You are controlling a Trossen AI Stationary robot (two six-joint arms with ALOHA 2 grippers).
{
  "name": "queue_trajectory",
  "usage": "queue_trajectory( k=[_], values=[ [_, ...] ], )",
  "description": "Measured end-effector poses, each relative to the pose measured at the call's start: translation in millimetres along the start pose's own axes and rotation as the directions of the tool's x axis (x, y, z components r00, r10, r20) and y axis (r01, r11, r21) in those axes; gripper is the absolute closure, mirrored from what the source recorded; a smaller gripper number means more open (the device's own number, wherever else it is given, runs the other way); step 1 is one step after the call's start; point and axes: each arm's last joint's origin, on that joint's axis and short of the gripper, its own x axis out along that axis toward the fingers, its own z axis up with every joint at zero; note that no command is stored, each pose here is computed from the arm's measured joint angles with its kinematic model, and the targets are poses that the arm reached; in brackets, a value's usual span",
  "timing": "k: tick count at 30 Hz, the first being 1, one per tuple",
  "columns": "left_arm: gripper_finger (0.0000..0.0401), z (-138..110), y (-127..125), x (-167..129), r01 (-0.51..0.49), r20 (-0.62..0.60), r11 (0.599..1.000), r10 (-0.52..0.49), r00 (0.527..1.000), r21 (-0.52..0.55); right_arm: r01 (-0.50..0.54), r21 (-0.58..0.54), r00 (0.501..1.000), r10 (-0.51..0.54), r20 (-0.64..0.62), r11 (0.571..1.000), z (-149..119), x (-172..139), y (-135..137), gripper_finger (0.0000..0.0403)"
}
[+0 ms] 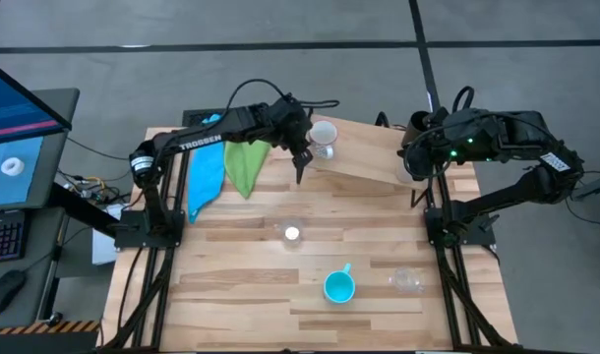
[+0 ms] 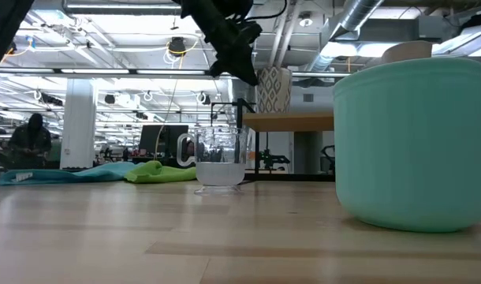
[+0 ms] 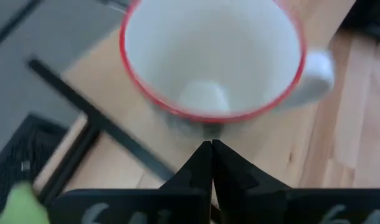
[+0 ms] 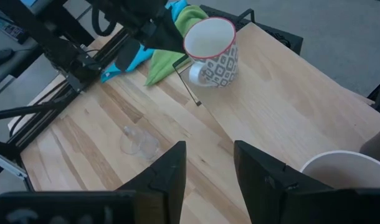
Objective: Stack small to large cups/mugs on shelf
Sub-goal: Move the white patterned mug to the middle top of the shelf
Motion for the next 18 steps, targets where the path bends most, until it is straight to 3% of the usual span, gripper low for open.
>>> queue_trajectory(
  k=[18],
  values=[
    [0.0401,12.3,3.8,0.2,0.016,0.133,0.999,-0.021,0.991,0.037,0.0,-0.017,1.0,0.0,0.0,1.0,0.0,0.0,0.0,0.0248]
  ],
)
